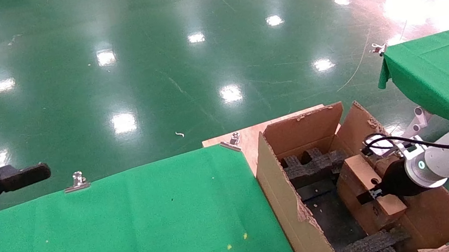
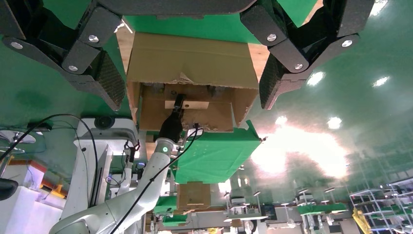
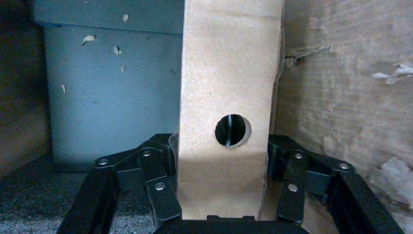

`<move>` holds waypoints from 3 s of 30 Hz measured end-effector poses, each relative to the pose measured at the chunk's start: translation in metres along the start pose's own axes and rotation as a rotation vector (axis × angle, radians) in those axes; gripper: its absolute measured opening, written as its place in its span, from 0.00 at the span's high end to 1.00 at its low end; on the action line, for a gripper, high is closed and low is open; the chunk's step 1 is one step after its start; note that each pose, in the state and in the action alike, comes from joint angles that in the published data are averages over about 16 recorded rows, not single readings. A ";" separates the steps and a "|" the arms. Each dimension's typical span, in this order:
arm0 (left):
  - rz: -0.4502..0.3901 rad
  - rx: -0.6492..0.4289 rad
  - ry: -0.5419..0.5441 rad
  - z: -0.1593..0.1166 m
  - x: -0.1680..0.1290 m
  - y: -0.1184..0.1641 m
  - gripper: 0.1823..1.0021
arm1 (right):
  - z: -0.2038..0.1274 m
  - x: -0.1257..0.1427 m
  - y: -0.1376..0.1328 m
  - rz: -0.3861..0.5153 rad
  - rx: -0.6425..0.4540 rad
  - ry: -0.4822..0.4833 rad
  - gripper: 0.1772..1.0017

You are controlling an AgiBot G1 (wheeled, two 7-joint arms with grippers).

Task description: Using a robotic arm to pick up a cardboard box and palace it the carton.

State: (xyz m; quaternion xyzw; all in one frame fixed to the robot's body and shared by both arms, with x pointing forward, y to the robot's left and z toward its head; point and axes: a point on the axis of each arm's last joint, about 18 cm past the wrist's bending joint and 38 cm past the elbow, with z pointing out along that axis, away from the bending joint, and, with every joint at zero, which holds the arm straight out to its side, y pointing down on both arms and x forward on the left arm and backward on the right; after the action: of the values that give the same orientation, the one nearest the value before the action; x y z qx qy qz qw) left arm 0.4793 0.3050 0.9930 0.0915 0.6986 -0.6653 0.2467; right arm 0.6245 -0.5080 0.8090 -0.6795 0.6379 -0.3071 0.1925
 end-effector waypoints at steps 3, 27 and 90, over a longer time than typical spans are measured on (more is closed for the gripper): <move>0.000 0.000 0.000 0.000 0.000 0.000 0.00 | -0.002 0.001 -0.001 0.004 0.002 0.000 0.78; 0.000 0.000 0.000 0.000 0.000 0.000 0.00 | -0.053 0.008 -0.044 0.017 0.142 -0.034 0.29; 0.000 0.000 -0.001 0.000 0.000 0.000 0.00 | -0.234 -0.154 -0.088 -0.494 0.600 -0.968 0.00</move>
State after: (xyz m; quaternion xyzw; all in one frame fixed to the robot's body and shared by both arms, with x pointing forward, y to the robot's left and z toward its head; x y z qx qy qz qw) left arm 0.4793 0.3051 0.9931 0.0912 0.6984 -0.6655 0.2468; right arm 0.5357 -0.3162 1.0129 -0.7854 0.1881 -0.1656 0.5660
